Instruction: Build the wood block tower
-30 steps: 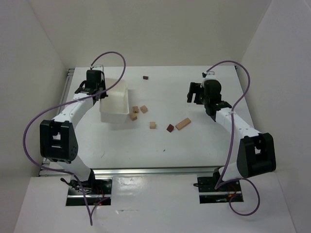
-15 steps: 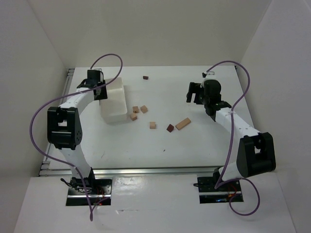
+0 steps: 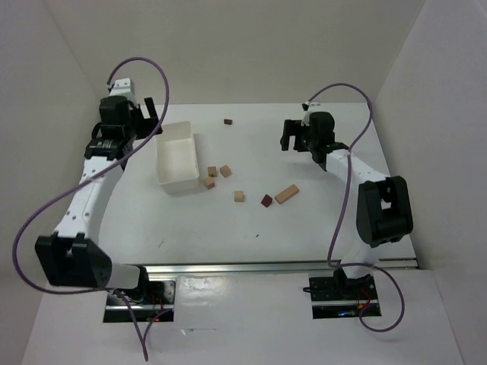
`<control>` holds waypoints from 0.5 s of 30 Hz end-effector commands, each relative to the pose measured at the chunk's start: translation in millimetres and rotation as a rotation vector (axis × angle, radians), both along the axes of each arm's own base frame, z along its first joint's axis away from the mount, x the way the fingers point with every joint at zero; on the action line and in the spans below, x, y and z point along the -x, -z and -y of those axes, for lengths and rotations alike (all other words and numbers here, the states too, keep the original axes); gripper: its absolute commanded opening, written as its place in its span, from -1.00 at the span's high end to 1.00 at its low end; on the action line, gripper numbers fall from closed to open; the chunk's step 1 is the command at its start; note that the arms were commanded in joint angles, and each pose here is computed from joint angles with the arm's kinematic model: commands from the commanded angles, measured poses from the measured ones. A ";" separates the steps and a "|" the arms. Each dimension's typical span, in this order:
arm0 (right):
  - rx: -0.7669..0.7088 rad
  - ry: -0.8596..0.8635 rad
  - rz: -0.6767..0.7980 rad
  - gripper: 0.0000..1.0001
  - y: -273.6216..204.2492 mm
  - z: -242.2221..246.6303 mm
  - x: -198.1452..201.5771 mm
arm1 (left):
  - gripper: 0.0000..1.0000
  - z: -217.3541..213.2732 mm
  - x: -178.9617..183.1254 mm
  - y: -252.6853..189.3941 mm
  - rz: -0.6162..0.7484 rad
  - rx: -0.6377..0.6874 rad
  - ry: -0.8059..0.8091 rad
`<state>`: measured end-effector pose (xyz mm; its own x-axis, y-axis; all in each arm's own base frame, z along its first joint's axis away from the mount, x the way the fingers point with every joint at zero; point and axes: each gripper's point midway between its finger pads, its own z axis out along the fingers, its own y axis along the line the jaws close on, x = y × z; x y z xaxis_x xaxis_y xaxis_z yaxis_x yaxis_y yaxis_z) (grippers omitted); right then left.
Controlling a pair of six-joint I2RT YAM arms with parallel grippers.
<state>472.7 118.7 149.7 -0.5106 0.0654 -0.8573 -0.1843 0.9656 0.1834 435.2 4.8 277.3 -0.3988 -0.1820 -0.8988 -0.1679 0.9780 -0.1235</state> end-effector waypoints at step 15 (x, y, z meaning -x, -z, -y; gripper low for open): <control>-0.185 0.057 -0.394 -0.91 62.6 -35.8 158.0 | -1.00 138.5 85.4 1.2 0.066 0.085 0.313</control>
<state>345.6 118.3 89.0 -0.7349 0.2388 -0.6347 0.0462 0.9514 0.3044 353.4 -129.7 246.1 -0.4735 -0.0825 -0.8769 0.1679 0.9689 -0.1818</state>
